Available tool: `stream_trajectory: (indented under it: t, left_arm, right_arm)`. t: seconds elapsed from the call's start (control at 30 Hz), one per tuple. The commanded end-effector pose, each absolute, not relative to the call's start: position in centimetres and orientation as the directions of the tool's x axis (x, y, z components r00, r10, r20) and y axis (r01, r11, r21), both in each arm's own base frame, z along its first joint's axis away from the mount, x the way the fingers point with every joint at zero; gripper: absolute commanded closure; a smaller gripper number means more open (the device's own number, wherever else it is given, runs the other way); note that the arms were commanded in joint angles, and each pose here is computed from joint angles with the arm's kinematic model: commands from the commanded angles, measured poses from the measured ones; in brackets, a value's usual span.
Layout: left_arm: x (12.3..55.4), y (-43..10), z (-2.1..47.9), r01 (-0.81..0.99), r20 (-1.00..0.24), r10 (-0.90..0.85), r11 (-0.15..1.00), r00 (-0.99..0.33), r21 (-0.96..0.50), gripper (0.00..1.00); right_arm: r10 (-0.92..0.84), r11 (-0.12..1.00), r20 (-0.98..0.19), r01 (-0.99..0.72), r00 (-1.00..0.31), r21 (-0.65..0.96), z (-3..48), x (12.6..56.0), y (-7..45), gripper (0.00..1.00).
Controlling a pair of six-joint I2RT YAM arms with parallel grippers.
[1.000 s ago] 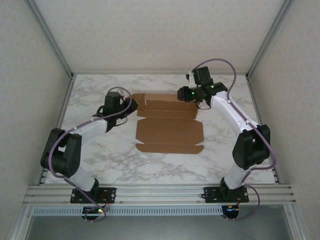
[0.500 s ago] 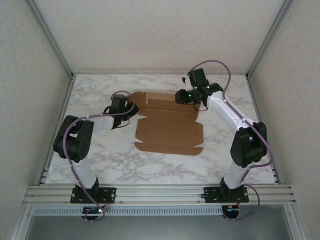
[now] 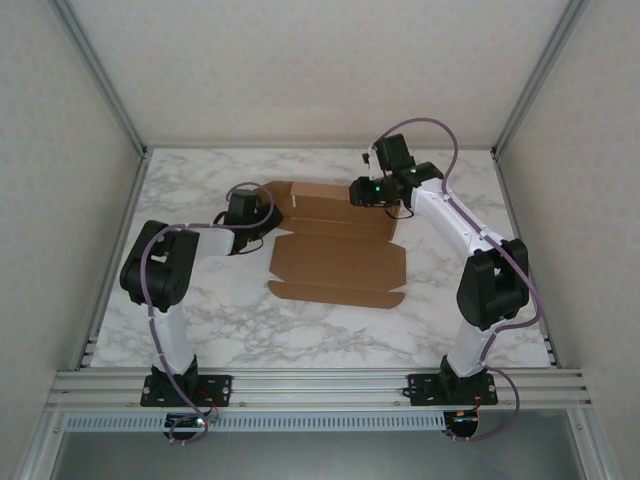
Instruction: Fold the paper box
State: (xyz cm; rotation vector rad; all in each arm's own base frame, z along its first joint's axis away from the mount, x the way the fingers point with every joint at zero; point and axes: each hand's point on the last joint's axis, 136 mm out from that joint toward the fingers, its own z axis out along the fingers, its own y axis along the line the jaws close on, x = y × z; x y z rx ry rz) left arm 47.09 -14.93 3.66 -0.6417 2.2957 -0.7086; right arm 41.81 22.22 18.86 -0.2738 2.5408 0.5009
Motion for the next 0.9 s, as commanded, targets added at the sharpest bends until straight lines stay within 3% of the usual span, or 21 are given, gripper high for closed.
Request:
stream_trajectory:
  t: [0.0, 0.2, 0.37, 0.5, 0.73, 0.87]
  left_arm:
    - [48.8, -15.5, 4.4, -0.22, -0.435, -0.62, 0.705, -0.653, -0.674, 0.5]
    - [49.5, -16.0, 3.8, -0.202, -0.434, -0.609, 0.704, -0.664, -0.681, 0.51]
    - [49.4, -15.5, 3.4, -0.212, -0.45, -0.598, 0.727, -0.664, -0.653, 0.51]
    - [49.7, -15.5, 3.2, -0.214, -0.453, -0.59, 0.735, -0.668, -0.643, 0.51]
    - [50.0, -15.7, 2.9, -0.204, -0.453, -0.589, 0.732, -0.669, -0.65, 0.52]
    - [50.0, -15.8, 2.6, -0.206, -0.447, -0.593, 0.727, -0.669, -0.655, 0.52]
  right_arm:
    - [-0.1, 0.911, -0.537, -0.294, -0.838, 0.29, 19.3, 42.0, 22.4, 0.6]
    - [-0.076, 0.894, -0.547, -0.3, -0.834, 0.333, 20.8, 41.9, 22.6, 0.59]
    - [0.012, 0.895, -0.601, -0.259, -0.799, 0.362, 24.1, 41.8, 21.2, 0.49]
    - [0.175, 0.925, -0.633, -0.094, -0.754, 0.367, 26.0, 42.1, 17.1, 0.39]
    - [0.319, 0.934, -0.588, 0.141, -0.743, 0.328, 23.6, 41.6, 12.3, 0.33]
    - [0.376, 0.911, -0.552, 0.19, -0.744, 0.365, 21.7, 41.4, 11.4, 0.31]
